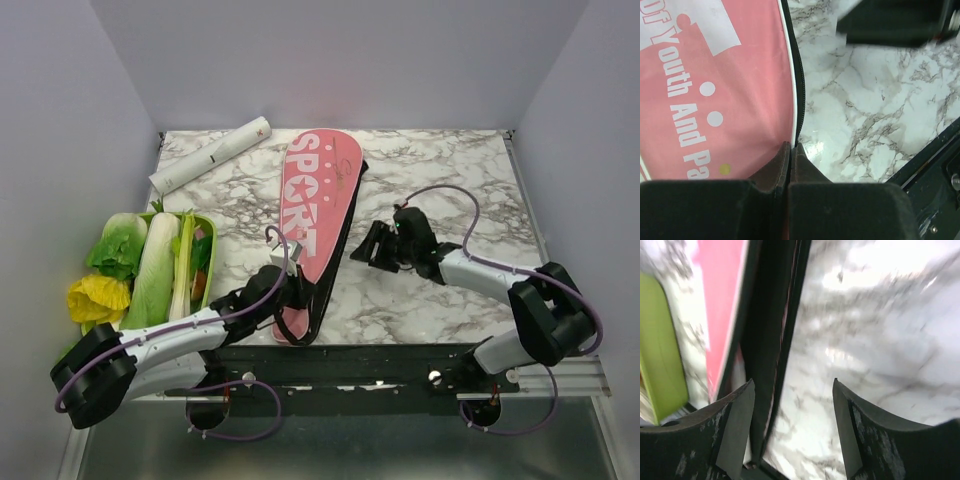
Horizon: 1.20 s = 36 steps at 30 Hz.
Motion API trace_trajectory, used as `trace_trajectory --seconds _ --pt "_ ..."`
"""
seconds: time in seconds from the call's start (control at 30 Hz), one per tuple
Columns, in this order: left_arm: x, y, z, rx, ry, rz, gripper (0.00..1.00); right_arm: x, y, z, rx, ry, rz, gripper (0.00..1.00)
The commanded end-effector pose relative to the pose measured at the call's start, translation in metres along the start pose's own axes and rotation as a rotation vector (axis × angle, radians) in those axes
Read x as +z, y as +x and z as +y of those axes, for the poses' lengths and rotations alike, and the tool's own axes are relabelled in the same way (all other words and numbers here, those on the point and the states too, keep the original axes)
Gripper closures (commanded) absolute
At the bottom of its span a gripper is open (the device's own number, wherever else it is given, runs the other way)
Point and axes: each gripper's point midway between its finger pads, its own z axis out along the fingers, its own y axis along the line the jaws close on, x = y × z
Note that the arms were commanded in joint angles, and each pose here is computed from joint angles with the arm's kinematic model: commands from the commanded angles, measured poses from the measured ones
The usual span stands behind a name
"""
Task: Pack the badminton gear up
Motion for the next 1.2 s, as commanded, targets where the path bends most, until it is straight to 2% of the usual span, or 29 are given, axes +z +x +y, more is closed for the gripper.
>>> trace_trajectory --seconds 0.0,0.17,0.47,0.77,1.17 --pt "-0.003 0.016 -0.01 0.006 0.08 0.051 1.0 -0.002 -0.075 0.003 0.039 -0.028 -0.172 0.28" --pt "-0.005 0.028 -0.02 -0.003 0.152 0.086 1.0 0.001 -0.138 0.0 0.09 -0.023 -0.302 0.26" --pt "-0.014 0.048 -0.031 0.015 0.235 0.136 1.0 0.054 -0.191 -0.008 0.193 -0.017 -0.291 0.25" --pt "-0.025 0.064 -0.044 0.037 0.314 0.175 1.0 0.093 -0.2 -0.034 0.258 0.084 -0.24 0.28" --pt "-0.038 0.068 -0.048 0.079 0.366 0.171 1.0 0.091 -0.192 -0.081 0.301 0.292 -0.188 0.34"
